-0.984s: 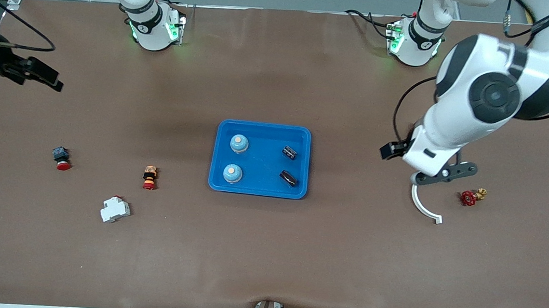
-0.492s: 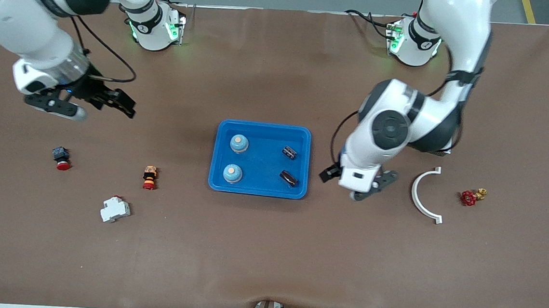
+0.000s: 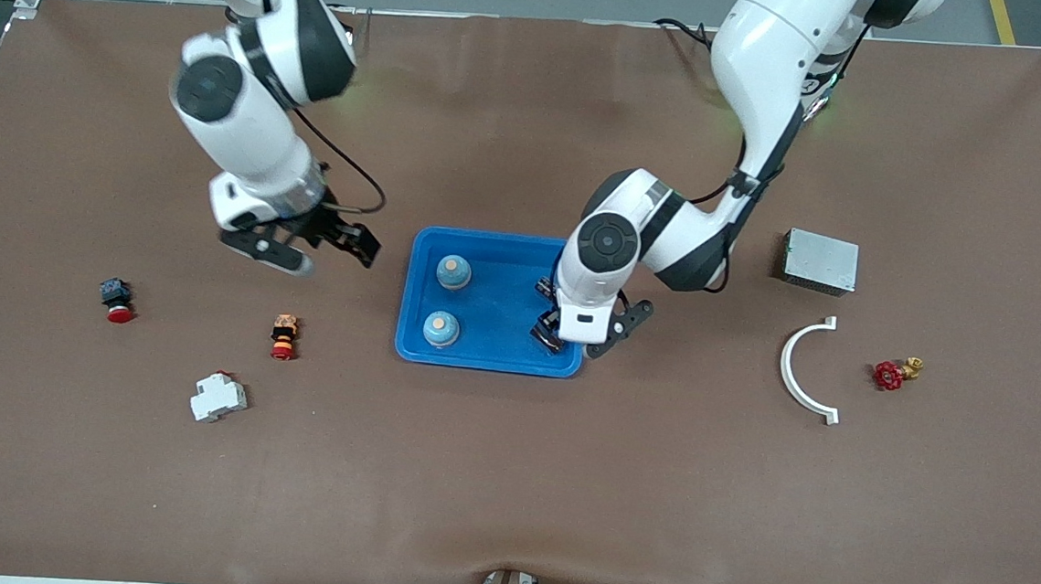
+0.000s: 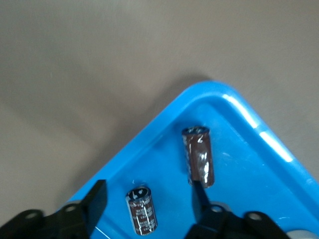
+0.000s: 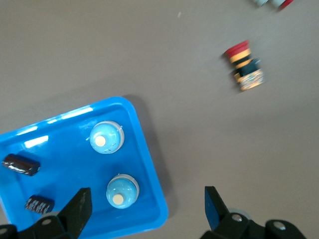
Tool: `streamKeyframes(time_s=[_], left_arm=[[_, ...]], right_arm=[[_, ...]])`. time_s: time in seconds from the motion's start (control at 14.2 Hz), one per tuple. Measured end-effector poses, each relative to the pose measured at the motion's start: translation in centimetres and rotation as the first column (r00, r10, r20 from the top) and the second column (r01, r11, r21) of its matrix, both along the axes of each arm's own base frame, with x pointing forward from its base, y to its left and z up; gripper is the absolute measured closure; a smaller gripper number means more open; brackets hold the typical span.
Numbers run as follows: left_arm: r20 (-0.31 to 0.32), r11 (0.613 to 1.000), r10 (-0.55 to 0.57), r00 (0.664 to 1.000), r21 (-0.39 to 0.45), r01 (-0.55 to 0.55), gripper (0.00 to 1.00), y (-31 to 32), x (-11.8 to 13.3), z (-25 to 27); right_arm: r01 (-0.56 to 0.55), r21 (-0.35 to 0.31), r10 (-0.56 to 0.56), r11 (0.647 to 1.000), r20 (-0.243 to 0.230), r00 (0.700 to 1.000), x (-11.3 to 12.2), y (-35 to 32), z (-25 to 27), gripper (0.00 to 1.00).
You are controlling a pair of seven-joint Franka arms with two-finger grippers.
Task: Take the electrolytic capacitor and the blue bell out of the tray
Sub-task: 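Grasp the capacitor with the left gripper while the right gripper descends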
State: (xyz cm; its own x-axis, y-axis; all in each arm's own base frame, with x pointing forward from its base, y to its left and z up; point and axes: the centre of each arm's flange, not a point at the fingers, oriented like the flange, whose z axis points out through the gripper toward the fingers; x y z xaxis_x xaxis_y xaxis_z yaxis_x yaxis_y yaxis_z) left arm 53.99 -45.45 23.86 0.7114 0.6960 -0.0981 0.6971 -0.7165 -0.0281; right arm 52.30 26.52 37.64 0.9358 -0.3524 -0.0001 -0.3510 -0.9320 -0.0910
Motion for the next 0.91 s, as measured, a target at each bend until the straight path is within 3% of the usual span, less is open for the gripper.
streamKeyframes(time_s=[0.21, 0.42, 0.63, 0.7, 0.84, 0.91], left_arm=[[-0.019, 0.999, 0.044, 0.999, 0.021, -0.043, 0.32, -1.6, -1.6, -1.6], [-0.032, 0.995, 0.09, 0.995, 0.04, -0.089, 0.31, -2.6, -2.9, -3.8], [-0.05, 0.99, 0.126, 0.991, 0.067, -0.123, 0.34, -3.0, -3.9, -6.0], [-0.051, 0.987, 0.147, 0.988, 0.071, -0.143, 0.38, -3.0, -3.9, -6.3], [-0.043, 0.983, 0.172, 0.984, 0.065, -0.169, 0.61, -3.1, -3.7, -6.0], [-0.04, 0.982, 0.182, 0.982, 0.064, -0.18, 0.66, -3.1, -3.5, -5.8]], right_arm=[[0.034, -0.002, -0.034, 0.999, -0.009, 0.999, 1.0, 3.7, -4.2, 0.0], [0.044, 0.0, -0.044, 0.999, -0.005, 0.999, 1.0, 6.5, -7.6, 0.0], [0.06, -0.02, -0.061, 0.998, -0.033, 0.998, 0.8, 7.9, -10.7, 0.0], [0.071, -0.025, -0.072, 0.997, -0.039, 0.997, 0.9, 8.2, -11.4, 0.0], [0.087, -0.032, -0.089, 0.996, -0.046, 0.995, 1.2, 8.9, -12.7, 0.0], [0.095, -0.034, -0.096, 0.995, -0.048, 0.994, 1.5, 9.4, -13.4, 0.0]])
